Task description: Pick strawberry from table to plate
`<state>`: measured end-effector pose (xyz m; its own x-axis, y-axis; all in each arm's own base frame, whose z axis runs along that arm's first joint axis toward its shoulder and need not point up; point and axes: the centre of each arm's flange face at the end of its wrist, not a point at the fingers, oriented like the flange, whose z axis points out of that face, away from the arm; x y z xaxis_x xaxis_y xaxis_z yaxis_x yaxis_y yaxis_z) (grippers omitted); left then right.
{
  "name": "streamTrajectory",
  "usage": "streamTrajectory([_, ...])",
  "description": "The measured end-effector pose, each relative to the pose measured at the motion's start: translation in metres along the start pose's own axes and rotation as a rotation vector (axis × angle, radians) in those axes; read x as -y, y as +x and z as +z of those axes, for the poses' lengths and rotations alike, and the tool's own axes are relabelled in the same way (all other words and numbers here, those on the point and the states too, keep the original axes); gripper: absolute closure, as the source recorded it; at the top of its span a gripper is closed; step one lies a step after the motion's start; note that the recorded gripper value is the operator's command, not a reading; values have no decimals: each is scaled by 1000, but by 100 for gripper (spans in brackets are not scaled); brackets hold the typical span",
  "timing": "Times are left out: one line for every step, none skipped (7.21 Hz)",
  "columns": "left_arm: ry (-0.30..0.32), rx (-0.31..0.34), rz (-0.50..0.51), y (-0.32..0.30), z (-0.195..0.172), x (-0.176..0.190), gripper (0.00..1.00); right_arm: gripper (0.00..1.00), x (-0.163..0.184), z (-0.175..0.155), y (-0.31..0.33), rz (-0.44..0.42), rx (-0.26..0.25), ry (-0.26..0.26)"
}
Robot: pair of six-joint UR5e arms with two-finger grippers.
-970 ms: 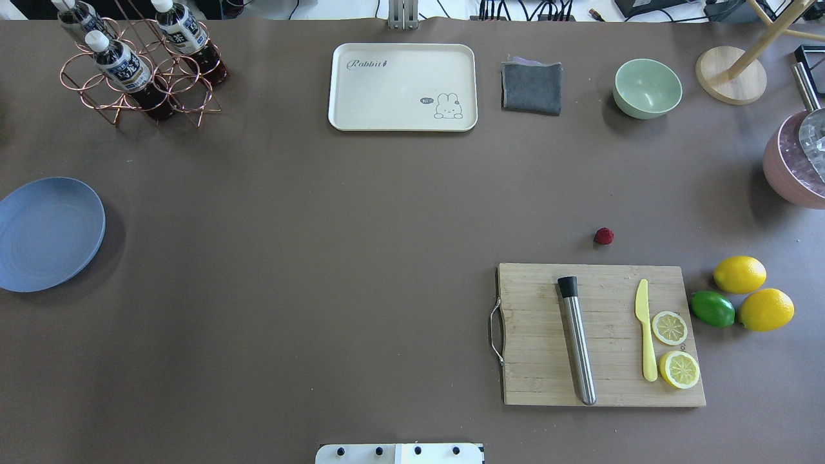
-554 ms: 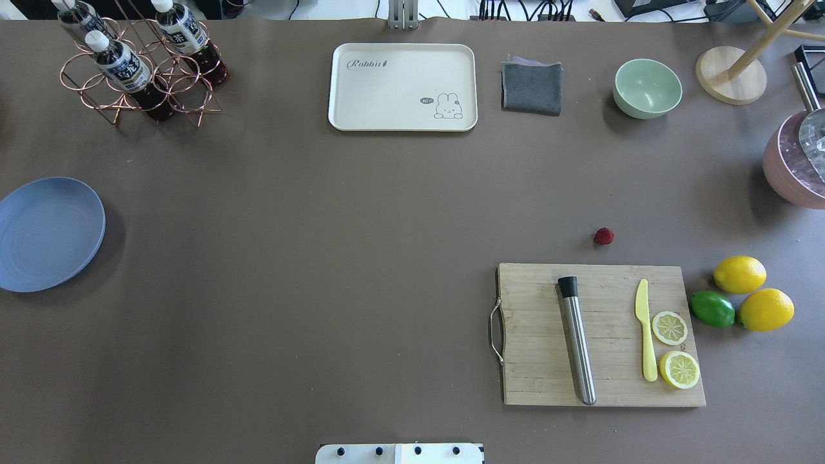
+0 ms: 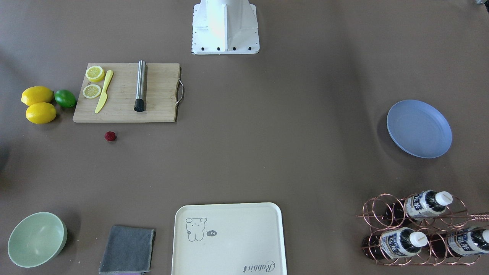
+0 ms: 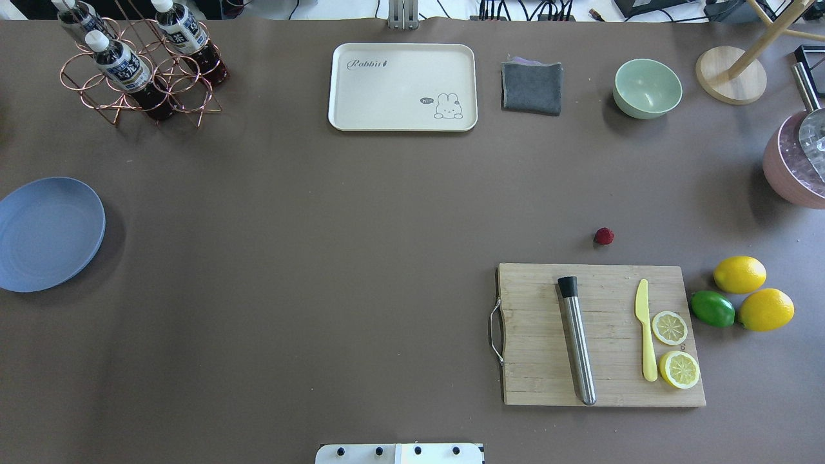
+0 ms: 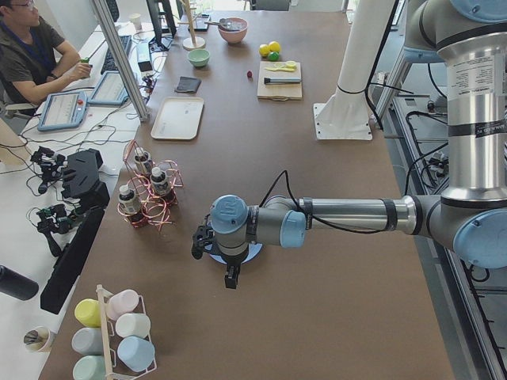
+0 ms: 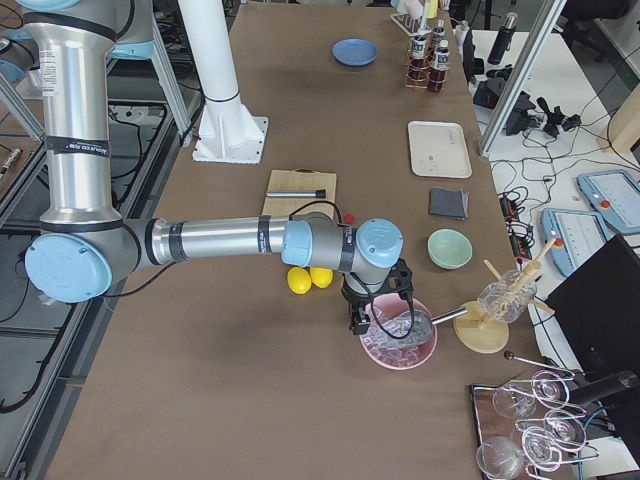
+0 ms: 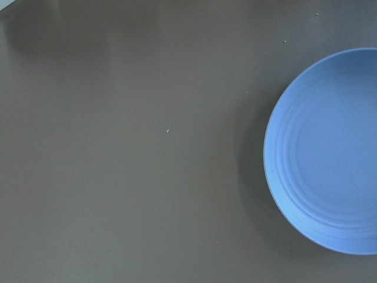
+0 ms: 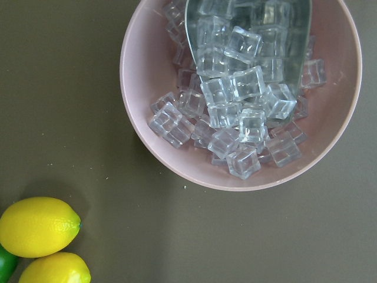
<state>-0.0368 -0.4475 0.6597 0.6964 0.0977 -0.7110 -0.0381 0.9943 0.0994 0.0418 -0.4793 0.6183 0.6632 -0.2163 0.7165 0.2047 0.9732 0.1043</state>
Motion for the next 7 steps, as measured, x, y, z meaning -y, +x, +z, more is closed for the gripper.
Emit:
streamTrajectory([16, -4, 3, 0, 16, 11, 3, 0, 0, -2, -3, -8, 1, 5])
streamTrajectory([22, -10, 23, -1, 36, 29, 3, 0, -2, -3, -5, -15, 3, 8])
streamTrajectory([19, -15, 47, 4, 51, 47, 3, 0, -7, -3, -7, -19, 4, 10])
streamTrajectory([11, -21, 59, 18, 64, 61, 3, 0, -13, -2, -7, -27, 4, 17])
streamTrajectory([2, -29, 69, 35, 81, 70, 3, 0, -21, 1, -6, -41, 1, 31])
streamTrajectory([-1, -38, 81, 47, 103, 72, 4, 0, -27, 4, -4, -52, -1, 45])
streamTrajectory([-1, -51, 82, 56, 124, 72, 9, 0, -29, 5, -4, -52, 1, 51])
